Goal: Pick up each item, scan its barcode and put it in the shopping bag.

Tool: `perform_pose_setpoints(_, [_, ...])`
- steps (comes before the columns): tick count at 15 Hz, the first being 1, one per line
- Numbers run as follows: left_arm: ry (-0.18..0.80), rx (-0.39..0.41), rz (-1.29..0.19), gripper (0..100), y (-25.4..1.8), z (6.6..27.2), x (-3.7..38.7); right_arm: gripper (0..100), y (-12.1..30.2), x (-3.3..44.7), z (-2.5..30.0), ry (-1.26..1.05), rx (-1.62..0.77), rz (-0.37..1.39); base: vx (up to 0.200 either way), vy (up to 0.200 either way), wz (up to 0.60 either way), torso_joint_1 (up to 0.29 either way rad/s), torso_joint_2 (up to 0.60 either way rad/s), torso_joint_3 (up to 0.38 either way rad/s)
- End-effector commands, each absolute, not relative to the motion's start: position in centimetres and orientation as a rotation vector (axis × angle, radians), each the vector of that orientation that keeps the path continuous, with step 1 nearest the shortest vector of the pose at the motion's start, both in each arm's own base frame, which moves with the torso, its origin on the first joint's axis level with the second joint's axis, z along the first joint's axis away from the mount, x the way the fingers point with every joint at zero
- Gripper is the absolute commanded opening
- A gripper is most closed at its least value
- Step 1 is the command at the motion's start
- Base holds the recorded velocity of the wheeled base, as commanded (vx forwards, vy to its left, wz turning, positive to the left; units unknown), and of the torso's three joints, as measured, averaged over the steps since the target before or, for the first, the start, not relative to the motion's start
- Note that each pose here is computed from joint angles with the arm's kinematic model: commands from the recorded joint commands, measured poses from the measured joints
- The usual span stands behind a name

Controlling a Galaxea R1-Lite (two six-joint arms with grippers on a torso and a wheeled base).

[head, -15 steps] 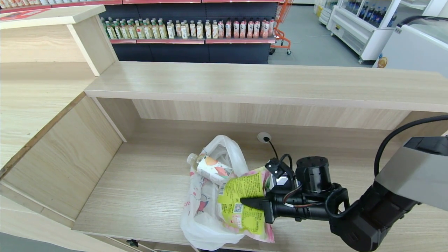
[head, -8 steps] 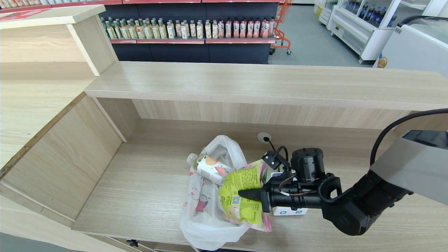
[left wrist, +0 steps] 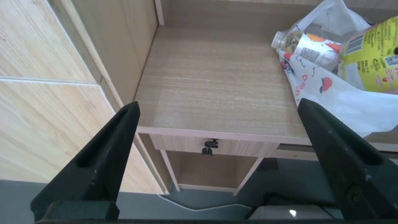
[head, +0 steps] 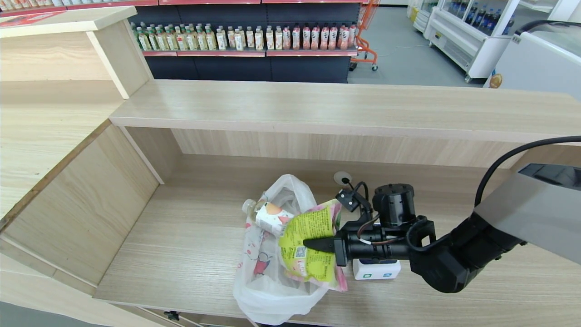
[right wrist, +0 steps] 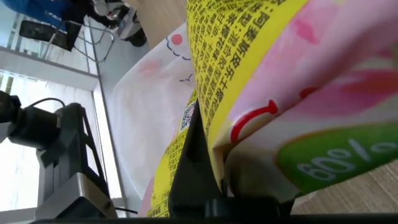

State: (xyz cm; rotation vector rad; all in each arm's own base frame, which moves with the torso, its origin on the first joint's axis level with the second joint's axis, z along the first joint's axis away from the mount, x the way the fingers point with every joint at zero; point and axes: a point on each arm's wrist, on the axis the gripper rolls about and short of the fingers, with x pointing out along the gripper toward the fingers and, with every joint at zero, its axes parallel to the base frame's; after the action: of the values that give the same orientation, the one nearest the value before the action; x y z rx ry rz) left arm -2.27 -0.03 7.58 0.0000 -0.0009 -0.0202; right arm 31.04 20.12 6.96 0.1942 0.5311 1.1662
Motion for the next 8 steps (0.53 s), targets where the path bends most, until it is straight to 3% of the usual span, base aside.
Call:
perform_pose_setpoints(1, [-0.002, 0.0, -0.02, 100, 0.0, 7.6, -2.3, 100, 20.2, 31.2, 6.7, 0.534, 0.193, 1.168, 0.0, 0.0, 0.0, 0.0, 0.0, 0.0])
perform_pose_setpoints(5, [-0.002, 0.0, -0.02, 100, 0.0, 7.6, -2.3, 100, 20.3, 31.5, 7.8, 0.501, 0.204, 1.168, 0.0, 0.0, 0.0, 0.0, 0.0, 0.0])
perform_pose_setpoints(8, [-0.002, 0.0, -0.02, 100, 0.0, 7.6, -2.3, 100, 20.2, 32.1, 11.2, 0.43, 0.277, 1.163, 0.0, 0.0, 0.0, 0.0, 0.0, 0.0])
